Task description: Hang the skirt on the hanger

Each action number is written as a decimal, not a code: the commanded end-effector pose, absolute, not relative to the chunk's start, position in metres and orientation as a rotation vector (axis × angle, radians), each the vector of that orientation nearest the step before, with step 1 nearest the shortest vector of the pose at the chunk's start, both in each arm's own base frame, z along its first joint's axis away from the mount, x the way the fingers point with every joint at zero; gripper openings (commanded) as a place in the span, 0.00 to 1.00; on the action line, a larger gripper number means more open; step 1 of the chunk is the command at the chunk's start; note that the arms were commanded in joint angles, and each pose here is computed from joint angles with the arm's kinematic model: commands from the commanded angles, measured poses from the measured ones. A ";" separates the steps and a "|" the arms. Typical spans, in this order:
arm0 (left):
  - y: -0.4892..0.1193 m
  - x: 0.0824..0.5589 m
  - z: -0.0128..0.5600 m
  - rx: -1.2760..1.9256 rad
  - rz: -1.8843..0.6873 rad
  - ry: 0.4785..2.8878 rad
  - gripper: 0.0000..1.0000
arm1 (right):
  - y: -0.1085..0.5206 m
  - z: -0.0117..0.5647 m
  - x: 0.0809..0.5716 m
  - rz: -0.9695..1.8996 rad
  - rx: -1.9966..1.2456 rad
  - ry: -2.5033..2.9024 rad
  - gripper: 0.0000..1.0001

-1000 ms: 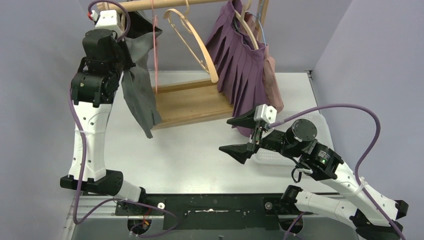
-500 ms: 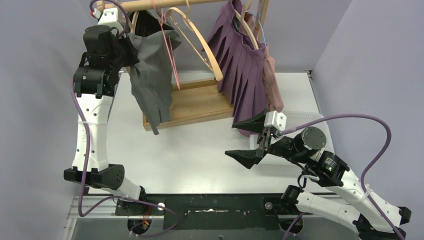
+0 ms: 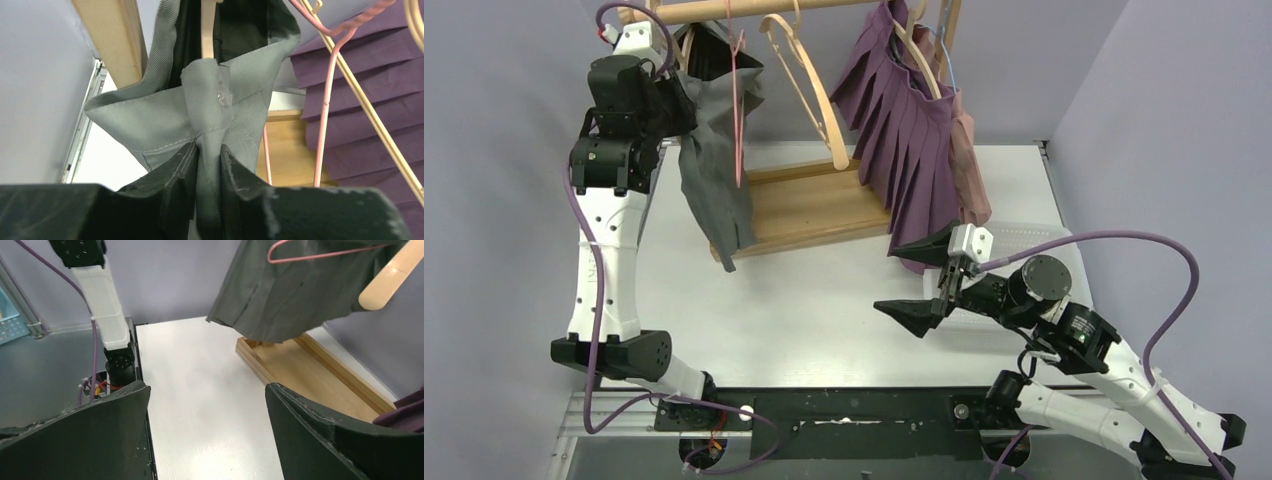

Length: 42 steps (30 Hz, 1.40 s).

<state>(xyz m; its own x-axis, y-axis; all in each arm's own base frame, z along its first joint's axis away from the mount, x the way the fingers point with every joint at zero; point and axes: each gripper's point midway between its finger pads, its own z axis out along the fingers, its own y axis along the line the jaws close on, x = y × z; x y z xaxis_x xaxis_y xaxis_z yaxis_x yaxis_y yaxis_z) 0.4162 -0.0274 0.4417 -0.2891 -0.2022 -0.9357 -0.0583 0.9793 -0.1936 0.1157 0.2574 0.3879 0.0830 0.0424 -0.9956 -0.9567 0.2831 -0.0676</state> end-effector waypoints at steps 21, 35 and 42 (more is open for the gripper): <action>0.005 0.216 0.442 -0.352 -0.131 1.661 0.68 | 0.096 0.333 0.197 0.292 0.183 1.900 0.98; 0.022 0.104 0.369 -0.465 -0.111 1.683 0.68 | 0.028 0.396 0.172 0.257 0.332 1.776 0.98; 0.020 0.088 0.357 -0.430 -0.111 1.702 0.68 | 0.018 0.401 0.165 0.265 0.316 1.760 0.98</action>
<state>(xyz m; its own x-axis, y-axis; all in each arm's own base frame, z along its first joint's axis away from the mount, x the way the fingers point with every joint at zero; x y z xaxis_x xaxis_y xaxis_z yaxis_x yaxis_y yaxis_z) 0.0933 0.0196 0.3624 -0.1082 -0.3561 -0.9282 -0.2182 0.9194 -0.3273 0.1672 0.0304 0.3956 -0.2261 0.3672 -0.9022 0.0470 0.9293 0.3664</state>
